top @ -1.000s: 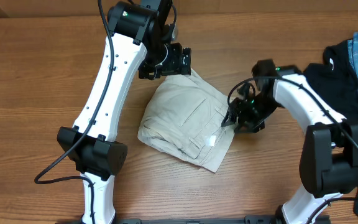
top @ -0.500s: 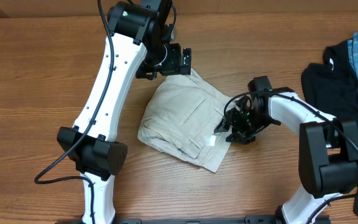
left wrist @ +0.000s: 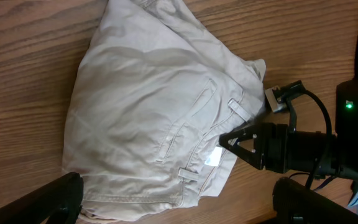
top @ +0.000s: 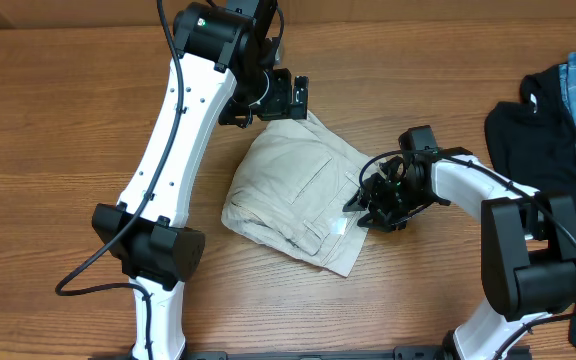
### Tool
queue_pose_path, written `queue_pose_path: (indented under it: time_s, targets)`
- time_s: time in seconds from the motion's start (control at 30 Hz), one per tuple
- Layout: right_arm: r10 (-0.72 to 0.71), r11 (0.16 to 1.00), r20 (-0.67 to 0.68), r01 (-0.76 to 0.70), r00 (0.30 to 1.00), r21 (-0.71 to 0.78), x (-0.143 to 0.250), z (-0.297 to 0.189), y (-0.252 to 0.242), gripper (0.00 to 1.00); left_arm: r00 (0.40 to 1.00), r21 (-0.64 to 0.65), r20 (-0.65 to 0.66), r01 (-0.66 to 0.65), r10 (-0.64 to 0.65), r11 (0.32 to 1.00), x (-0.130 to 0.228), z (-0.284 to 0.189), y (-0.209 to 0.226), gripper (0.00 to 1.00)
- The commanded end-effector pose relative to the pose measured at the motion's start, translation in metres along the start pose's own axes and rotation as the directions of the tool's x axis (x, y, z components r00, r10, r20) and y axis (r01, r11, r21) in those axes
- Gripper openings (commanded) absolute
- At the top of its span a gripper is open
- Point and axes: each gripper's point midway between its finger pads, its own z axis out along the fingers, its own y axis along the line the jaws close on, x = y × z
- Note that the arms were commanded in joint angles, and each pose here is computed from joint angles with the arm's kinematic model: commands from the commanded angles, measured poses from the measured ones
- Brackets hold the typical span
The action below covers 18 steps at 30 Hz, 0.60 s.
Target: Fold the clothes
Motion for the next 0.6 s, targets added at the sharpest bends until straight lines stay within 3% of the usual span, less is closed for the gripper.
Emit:
queue_pose_path:
  time_s: [0.0, 0.17, 0.33, 0.57]
  targets:
    - [-0.009, 0.997, 0.056, 0.004, 0.998, 0.077, -0.008, -0.001, -0.006, 0.47, 1.000, -0.012, -0.008, -0.016, 0.016, 1.000, -0.002, 0.006, 0.003, 1.00]
    - [-0.015, 0.990, 0.137, -0.005, 0.990, 0.142, -0.015, -0.025, -0.001, 0.48, 1.000, -0.036, -0.008, -0.018, 0.018, 0.999, -0.002, 0.006, 0.008, 1.00]
    - [-0.043, 0.991, 0.173, 0.020, 0.984, 0.133, -0.009, -0.043, 0.011, 0.56, 1.000, -0.036, -0.008, -0.018, 0.018, 0.999, -0.002, 0.006, 0.008, 1.00]
    - [-0.075, 0.991, 0.153, 0.057, 0.985, 0.117, 0.000, -0.031, 0.023, 0.61, 1.000, -0.034, -0.002, -0.019, 0.019, 0.999, -0.003, 0.006, 0.007, 1.00]
